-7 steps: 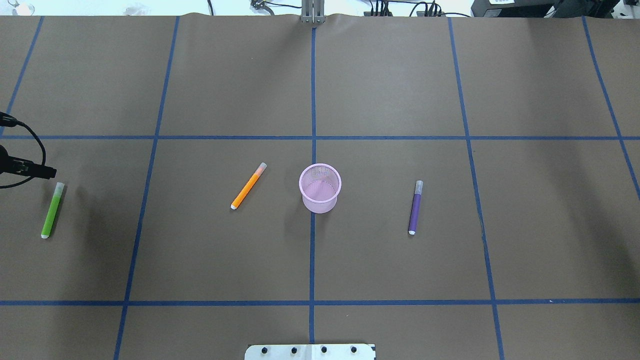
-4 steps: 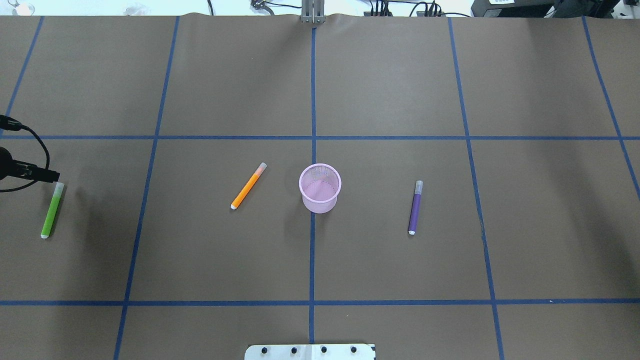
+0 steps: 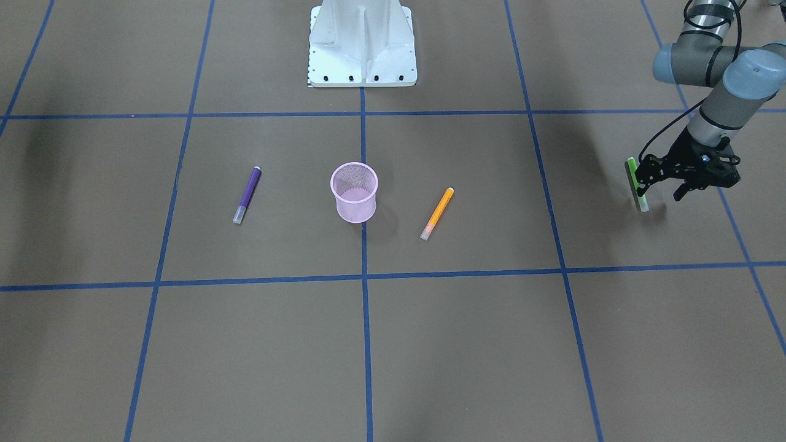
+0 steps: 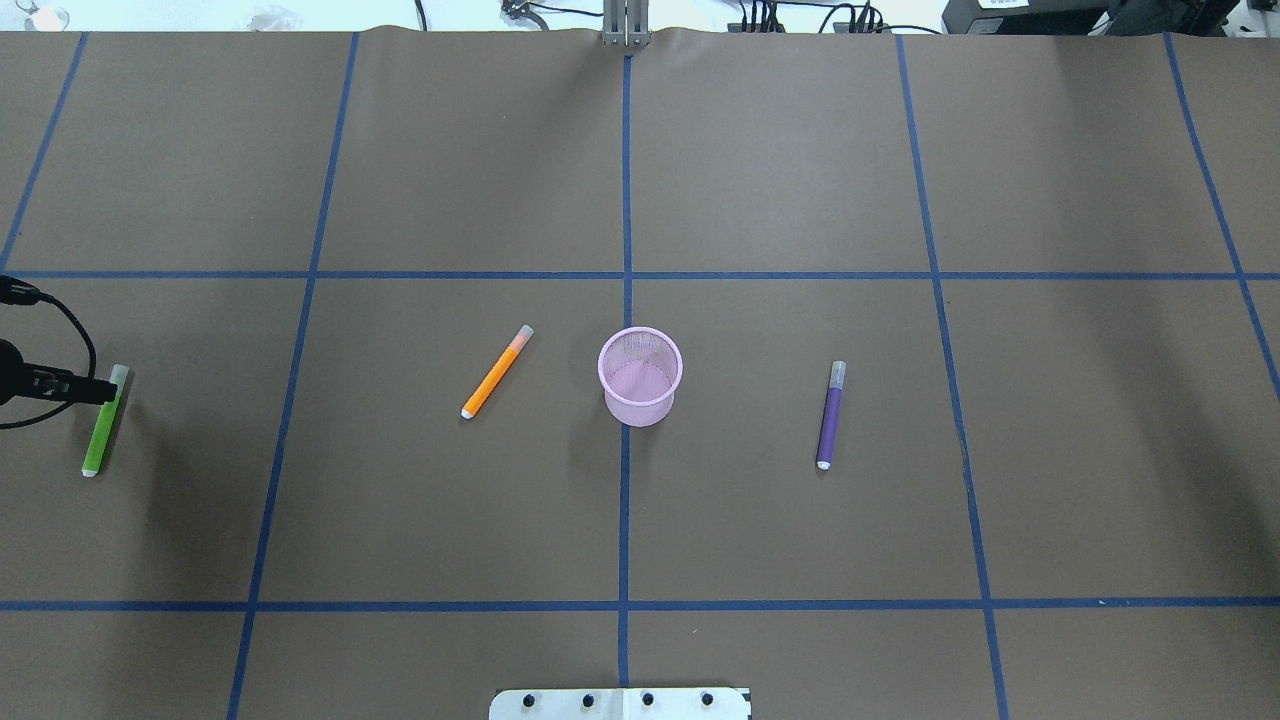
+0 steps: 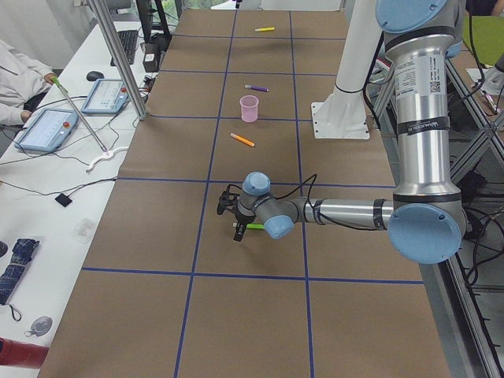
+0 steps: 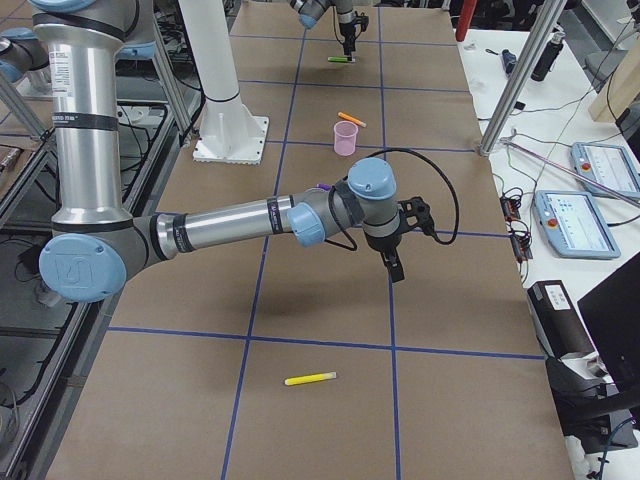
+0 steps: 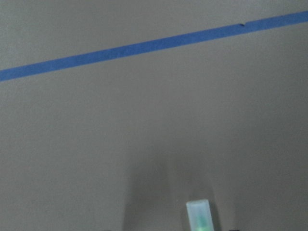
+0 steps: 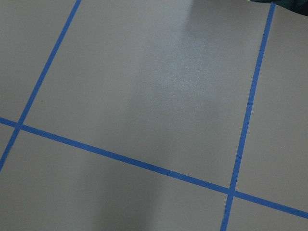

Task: Collect pens into pen holder
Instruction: 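Lower the left gripper onto the green marker and close on it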

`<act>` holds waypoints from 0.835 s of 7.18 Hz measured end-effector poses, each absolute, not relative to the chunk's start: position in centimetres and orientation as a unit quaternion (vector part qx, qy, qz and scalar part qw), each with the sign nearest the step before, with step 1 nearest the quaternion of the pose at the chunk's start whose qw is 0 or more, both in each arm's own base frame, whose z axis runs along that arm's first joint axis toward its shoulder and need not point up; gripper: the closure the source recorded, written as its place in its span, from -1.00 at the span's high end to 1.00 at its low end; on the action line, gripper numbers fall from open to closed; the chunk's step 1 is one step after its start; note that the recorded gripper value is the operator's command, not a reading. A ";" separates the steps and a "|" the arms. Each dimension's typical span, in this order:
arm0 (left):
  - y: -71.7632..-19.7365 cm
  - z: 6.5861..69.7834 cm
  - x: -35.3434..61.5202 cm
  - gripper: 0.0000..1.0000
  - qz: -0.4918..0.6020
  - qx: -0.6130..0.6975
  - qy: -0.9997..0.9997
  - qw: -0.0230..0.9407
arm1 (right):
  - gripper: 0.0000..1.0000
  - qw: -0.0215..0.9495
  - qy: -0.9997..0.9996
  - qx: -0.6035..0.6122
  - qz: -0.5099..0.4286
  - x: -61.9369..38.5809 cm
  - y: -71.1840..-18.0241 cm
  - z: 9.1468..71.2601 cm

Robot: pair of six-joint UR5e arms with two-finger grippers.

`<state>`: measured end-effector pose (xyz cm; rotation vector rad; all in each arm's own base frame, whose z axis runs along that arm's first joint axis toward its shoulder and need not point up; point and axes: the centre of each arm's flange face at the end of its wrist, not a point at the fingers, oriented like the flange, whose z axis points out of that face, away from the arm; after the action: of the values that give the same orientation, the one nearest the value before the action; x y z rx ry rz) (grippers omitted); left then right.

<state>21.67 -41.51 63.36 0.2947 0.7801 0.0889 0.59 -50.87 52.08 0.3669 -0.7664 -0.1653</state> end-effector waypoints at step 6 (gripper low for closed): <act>-40.8 62.5 23.8 -0.25 0.042 0.141 0.379 0.914 | 1.00 0.909 -0.371 0.176 -0.079 0.6 -50.8 52.3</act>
<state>23.75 -40.81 62.55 0.2906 0.7809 0.0857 0.61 -50.83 52.34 0.3623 -0.7651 -0.1633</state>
